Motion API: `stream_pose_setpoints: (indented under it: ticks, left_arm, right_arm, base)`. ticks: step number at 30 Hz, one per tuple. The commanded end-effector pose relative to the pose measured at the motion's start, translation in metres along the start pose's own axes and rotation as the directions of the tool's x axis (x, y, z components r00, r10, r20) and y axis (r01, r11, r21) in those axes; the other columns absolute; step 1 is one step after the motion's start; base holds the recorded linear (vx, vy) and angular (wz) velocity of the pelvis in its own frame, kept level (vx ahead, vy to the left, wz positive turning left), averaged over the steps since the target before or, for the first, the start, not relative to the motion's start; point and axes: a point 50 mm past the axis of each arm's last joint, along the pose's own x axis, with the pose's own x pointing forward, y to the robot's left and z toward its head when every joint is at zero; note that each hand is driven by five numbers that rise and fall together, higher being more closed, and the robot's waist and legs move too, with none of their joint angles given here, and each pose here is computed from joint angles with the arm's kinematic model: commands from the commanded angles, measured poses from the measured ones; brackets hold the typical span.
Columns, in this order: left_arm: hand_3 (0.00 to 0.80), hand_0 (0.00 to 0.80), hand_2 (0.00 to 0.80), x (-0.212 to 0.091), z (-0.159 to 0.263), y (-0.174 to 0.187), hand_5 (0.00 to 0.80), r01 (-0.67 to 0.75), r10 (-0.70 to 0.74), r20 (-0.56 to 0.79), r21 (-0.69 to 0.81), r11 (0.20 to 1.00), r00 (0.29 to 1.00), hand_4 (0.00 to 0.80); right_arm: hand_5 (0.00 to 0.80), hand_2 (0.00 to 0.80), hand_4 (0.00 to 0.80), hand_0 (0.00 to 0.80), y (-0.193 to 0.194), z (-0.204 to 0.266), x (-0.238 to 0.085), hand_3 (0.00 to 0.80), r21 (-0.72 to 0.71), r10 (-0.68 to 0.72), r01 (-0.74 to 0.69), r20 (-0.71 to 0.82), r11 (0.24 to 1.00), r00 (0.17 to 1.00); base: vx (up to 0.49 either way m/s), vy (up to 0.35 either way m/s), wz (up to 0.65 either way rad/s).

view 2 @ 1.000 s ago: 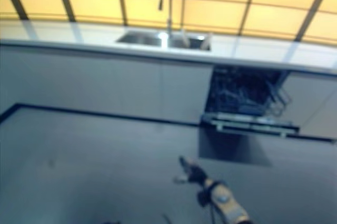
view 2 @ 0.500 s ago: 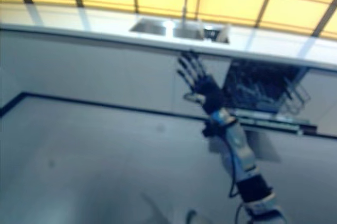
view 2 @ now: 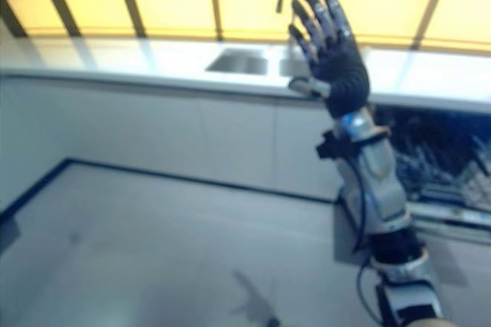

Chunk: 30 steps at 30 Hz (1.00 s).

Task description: Take plates into dishwasher

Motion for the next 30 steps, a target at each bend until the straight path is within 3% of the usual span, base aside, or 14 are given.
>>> stream_pose_setpoints:
  ticks: [1,8,15,18,23,30]
  left_arm:
    - [0.000,0.000,0.000,0.002,0.021,-0.003,0.000,-0.001,-0.001,0.072,0.038,0.999,0.997,0.000]
    - [0.000,0.000,0.000,0.000,0.011,0.002,0.000,-0.045,0.044,0.065,0.025,0.999,0.997,0.000]
    - [0.000,0.000,0.000,-0.005,-0.015,0.010,0.000,-0.093,0.093,0.001,-0.067,0.993,0.996,0.000]
    - [0.000,0.000,0.000,-0.005,-0.019,0.017,0.000,-0.100,0.098,-0.048,-0.032,0.994,0.994,0.000]
    - [0.000,0.000,0.000,0.000,0.004,0.020,0.000,-0.083,0.083,0.002,-0.003,0.997,0.997,0.000]
    - [0.000,0.000,0.000,0.000,0.023,0.031,0.000,-0.108,0.106,0.052,0.036,0.993,0.993,0.000]
  right_arm:
    - [0.000,0.000,0.000,0.000,0.012,0.037,0.035,0.000,-0.110,0.074,-0.058,0.156,0.992,0.985]
    - [0.000,0.000,0.000,0.000,0.016,0.034,0.050,0.000,-0.171,0.038,-0.014,0.138,0.985,0.990]
    - [0.000,0.000,0.000,0.000,-0.003,0.028,0.046,0.000,-0.173,0.007,0.015,0.124,0.985,0.992]
    - [0.000,0.000,0.000,0.000,-0.012,0.027,0.031,0.000,-0.159,-0.047,0.064,0.110,0.985,0.993]
    - [0.000,0.000,0.000,0.000,-0.022,0.025,0.020,0.000,-0.156,-0.161,0.174,0.095,0.972,0.982]
    - [0.000,0.000,0.000,0.000,-0.041,0.033,0.034,0.000,-0.179,-0.225,0.244,0.117,0.953,0.967]
  base:
    - [0.541,0.028,-0.41]
    - [0.629,0.150,-0.38]
    - [0.644,0.272,-0.47]
    - [0.707,0.489,-0.74]
    - [0.567,0.463,0.10]
    - [0.428,0.028,0.26]
